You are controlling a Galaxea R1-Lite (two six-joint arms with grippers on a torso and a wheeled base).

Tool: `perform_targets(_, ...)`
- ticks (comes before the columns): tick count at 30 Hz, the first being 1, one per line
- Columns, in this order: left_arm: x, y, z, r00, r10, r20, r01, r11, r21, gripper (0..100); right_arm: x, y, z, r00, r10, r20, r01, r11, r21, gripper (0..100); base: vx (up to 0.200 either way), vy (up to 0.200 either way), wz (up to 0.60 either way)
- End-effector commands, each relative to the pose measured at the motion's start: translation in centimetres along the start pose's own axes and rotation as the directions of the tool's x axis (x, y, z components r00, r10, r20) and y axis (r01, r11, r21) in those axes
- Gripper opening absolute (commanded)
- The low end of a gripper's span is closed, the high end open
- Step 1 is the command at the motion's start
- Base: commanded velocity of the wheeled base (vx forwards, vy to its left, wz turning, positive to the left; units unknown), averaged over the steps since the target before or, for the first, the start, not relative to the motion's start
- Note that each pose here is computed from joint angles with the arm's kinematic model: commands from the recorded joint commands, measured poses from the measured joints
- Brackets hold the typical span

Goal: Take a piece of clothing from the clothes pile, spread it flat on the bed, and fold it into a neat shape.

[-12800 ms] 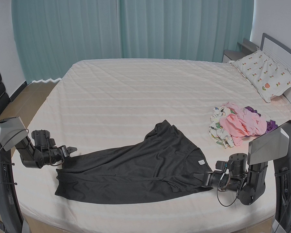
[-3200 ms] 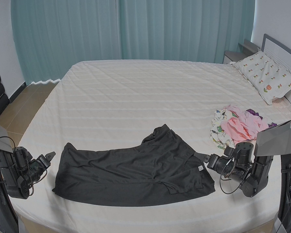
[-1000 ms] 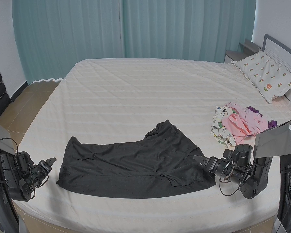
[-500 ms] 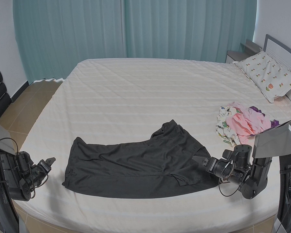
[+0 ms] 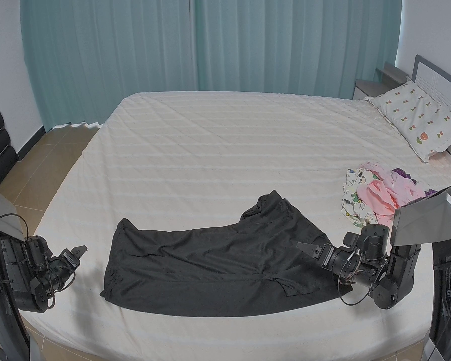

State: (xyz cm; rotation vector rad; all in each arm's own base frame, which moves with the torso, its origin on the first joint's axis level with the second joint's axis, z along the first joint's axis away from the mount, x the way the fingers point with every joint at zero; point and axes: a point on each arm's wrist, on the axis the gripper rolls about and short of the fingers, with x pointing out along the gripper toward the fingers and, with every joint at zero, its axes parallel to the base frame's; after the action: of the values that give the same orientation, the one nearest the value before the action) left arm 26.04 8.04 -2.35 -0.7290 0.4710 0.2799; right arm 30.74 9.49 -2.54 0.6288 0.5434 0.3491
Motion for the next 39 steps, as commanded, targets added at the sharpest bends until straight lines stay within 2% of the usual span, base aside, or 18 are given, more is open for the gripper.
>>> perform_targets(1, 0.0, -0.1, 0.1, 1.000, -0.010, 0.012, 0.010, 1.000, 0.003, 100, 0.0, 0.1, 0.1, 1.000, 0.007, 0.007, -0.007, 1.000, -0.002, 100, 0.000, 0.000, 0.00)
perform_targets(12, 0.0, -0.2, 0.0, 1.000, -0.013, 0.009, 0.013, 1.000, -0.001, 100, 0.0, 0.1, 0.0, 1.000, 0.008, 0.006, -0.008, 1.000, -0.003, 100, 0.000, 0.000, 0.00)
perform_targets(18, 0.0, -0.2, -0.1, 1.000, -0.011, 0.006, 0.011, 1.000, 0.000, 100, 0.0, 0.1, 0.1, 1.000, 0.009, 0.007, -0.009, 1.000, -0.003, 100, 0.000, -0.200, 0.00)
perform_targets(21, -0.1, -0.3, -0.1, 1.000, -0.012, 0.005, 0.012, 1.000, 0.001, 100, 0.0, 0.2, 0.1, 1.000, 0.010, 0.008, -0.010, 1.000, -0.004, 100, 0.000, 0.000, 0.00)
perform_targets(29, 0.5, -2.6, -0.8, 0.996, -0.092, -0.013, 0.092, 0.994, 0.054, 100, 0.0, 0.2, 0.1, 1.000, 0.010, 0.008, -0.010, 1.000, -0.004, 100, 0.000, 0.000, 0.00)
perform_targets(33, 1.5, -3.5, -0.5, 0.992, -0.127, 0.011, 0.126, 0.989, 0.074, 100, 0.0, 0.2, 0.1, 1.000, 0.010, 0.008, -0.010, 1.000, -0.004, 100, 0.000, 0.000, 0.00)
perform_targets(36, 3.7, -4.4, 0.2, 0.985, -0.156, 0.070, 0.149, 0.984, 0.102, 100, 0.0, 0.1, 0.1, 1.000, 0.009, 0.009, -0.009, 1.000, -0.003, 100, 0.000, 0.000, 0.00)
perform_targets(39, 6.0, -5.0, 0.7, 0.983, -0.165, 0.077, 0.154, 0.979, 0.135, 100, 0.1, 0.1, 0.0, 1.000, 0.008, 0.006, -0.008, 1.000, -0.003, 100, 0.000, 0.000, 0.00)
